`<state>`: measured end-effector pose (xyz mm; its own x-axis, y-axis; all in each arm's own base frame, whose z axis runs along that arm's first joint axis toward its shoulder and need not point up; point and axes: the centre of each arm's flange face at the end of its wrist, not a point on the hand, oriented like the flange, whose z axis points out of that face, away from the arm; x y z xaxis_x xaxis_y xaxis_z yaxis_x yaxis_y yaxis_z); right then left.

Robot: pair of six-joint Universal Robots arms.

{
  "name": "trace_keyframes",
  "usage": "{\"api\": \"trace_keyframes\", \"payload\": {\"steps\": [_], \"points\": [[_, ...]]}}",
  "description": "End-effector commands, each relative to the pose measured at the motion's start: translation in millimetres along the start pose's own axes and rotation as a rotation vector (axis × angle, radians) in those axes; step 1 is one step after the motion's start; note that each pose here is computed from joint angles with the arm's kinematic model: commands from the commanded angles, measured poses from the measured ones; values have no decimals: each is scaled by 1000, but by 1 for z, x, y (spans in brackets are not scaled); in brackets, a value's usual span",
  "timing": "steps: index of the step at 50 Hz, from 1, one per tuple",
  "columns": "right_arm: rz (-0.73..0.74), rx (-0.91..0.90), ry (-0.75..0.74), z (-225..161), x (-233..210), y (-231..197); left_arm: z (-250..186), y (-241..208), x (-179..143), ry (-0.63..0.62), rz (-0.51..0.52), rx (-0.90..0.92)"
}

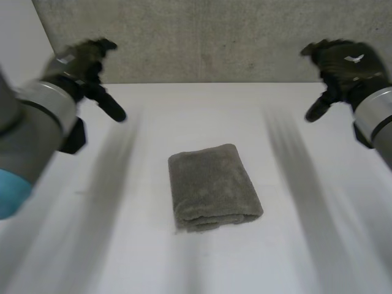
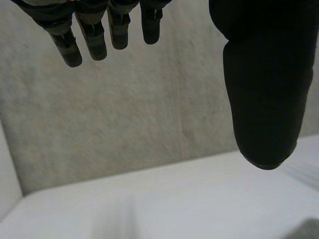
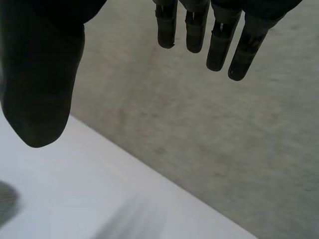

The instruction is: Fold the towel.

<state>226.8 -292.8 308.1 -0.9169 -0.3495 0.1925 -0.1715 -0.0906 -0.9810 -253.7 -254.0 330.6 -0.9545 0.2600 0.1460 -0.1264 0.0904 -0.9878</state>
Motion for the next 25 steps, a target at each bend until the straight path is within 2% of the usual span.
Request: {"api": "trace_keyframes", "payload": {"steps": [1,25], "points": [[-3,-29,68,0,18,-5,-1,-17,-16,32,-10,31],[9,-62,-16,-3,6,6,-7,-3,-13,82,-9,-14]]}}
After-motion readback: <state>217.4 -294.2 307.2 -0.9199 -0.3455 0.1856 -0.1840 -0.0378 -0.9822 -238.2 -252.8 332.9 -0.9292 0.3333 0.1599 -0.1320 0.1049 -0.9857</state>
